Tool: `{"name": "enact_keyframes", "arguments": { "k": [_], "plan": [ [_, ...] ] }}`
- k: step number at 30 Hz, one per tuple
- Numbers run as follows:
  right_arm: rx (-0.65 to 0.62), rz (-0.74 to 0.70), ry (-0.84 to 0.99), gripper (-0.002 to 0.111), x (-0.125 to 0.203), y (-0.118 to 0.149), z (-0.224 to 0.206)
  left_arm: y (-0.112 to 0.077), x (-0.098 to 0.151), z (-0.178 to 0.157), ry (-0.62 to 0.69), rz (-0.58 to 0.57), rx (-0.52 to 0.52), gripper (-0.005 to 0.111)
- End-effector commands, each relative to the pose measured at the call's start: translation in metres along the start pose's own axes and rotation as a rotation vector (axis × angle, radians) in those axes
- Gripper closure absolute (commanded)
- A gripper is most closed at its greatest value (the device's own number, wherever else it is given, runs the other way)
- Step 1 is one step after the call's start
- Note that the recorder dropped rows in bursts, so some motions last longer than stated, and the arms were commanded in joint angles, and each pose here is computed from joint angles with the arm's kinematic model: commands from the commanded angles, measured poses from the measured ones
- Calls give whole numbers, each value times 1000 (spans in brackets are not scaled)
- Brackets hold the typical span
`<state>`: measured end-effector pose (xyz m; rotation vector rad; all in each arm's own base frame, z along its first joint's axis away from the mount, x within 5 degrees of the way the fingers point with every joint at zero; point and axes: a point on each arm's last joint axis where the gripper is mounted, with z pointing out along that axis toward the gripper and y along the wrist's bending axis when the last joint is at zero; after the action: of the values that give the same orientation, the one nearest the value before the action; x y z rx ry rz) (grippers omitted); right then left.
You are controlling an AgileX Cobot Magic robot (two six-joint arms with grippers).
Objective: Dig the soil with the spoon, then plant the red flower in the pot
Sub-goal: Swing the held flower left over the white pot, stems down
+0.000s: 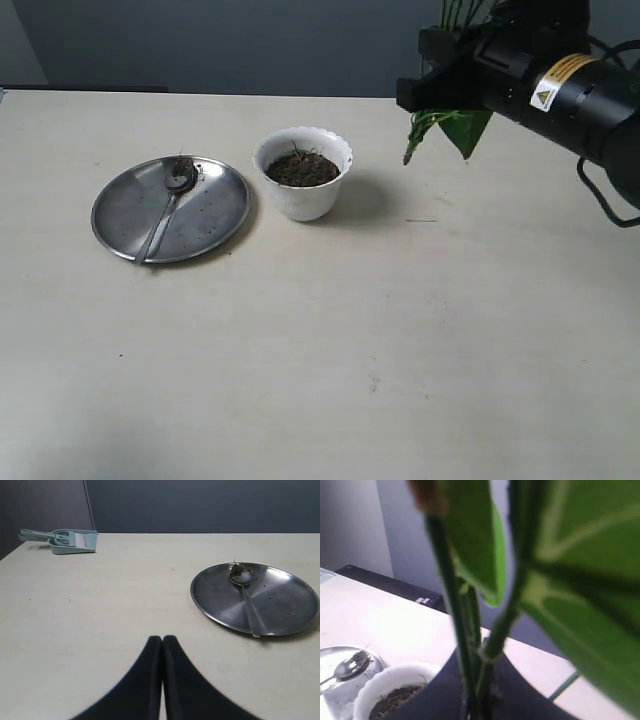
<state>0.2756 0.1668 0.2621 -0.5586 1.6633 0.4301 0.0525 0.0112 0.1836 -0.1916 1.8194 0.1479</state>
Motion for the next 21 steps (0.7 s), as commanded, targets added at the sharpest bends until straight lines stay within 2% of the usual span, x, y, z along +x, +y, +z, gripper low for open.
{"name": "enact_keyframes", "arguments": {
  "k": [1, 5, 8, 11, 16, 21],
  "plan": [
    [-120, -32, -82, 109, 10, 11, 13, 0, 1, 0, -9, -4, 7, 106],
    [-137, -59, -77, 109, 7, 12, 23, 0, 1, 0, -9, -4, 7, 106],
    [-172, -58, -128, 109, -18, 13, 30, 0, 1, 0, -9, -4, 7, 106],
    [-218, -80, -82, 109, -33, 15, 43, 0, 1, 0, -9, -4, 7, 106],
    [-308, -71, -89, 109, -30, 22, 53, 0, 1, 0, -9, -4, 7, 106],
    [-315, -85, -69, 109, -25, 21, 71, 0, 1, 0, -9, -4, 7, 106]
  ]
}}
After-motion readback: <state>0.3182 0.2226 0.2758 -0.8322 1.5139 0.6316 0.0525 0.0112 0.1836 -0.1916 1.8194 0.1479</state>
